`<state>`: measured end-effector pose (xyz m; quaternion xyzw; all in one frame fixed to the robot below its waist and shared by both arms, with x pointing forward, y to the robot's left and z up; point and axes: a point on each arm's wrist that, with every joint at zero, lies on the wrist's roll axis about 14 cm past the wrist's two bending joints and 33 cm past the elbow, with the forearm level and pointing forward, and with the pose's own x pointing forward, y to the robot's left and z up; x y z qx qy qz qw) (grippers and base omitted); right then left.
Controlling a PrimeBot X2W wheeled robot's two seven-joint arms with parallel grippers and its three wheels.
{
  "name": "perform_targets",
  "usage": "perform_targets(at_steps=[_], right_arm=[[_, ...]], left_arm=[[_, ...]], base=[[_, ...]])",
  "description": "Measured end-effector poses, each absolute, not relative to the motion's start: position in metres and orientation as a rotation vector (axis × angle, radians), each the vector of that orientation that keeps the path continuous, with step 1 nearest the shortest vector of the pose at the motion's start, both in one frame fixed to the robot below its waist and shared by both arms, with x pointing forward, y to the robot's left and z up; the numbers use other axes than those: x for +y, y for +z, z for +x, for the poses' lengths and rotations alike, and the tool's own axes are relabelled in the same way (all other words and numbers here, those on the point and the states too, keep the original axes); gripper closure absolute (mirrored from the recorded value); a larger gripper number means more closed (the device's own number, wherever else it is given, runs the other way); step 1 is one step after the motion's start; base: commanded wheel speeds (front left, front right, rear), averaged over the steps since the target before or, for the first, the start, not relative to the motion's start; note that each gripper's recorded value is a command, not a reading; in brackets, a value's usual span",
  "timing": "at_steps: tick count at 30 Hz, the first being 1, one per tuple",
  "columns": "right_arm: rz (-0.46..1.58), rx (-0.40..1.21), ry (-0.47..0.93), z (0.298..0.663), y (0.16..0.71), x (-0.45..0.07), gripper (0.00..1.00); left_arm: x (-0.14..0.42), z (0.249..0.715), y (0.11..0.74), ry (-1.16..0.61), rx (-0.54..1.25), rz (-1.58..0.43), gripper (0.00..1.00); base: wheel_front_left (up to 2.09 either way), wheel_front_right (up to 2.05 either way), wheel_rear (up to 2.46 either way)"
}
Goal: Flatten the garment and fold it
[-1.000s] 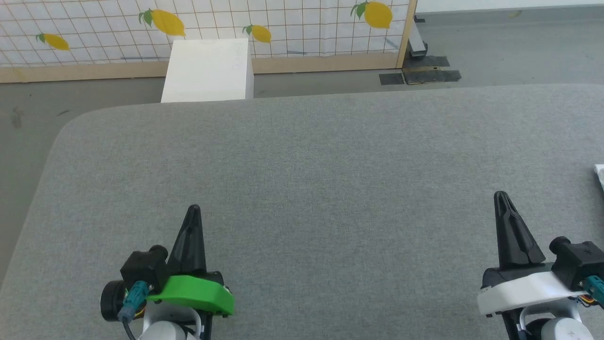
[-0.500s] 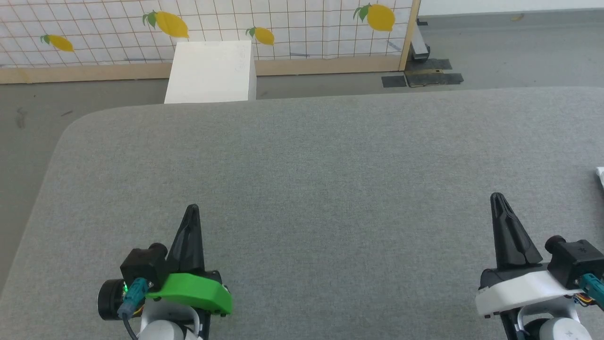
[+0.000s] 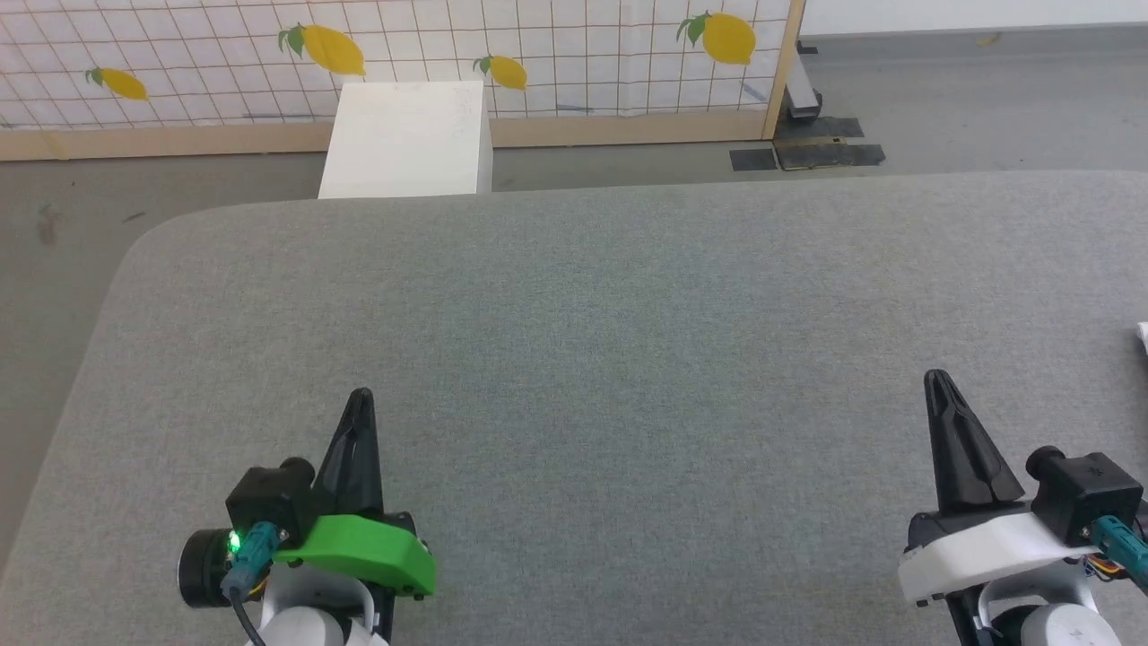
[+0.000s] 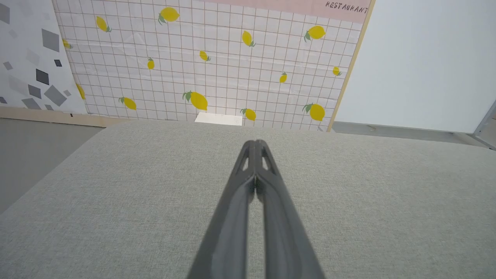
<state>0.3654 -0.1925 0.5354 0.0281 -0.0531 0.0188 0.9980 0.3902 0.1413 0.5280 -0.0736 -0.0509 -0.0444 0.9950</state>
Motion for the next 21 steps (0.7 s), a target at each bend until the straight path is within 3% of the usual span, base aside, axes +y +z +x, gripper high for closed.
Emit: perform_targets(at_steps=[21], right_arm=[[0.033, -0.082, 0.059, 0.3666, 0.5334, -0.1855, 1.00]], left_arm=[[0.1477, 0.3878, 0.5299, -0.075, -0.088, -0.098, 1.00]], base=[[0.00, 0.00, 0.00]])
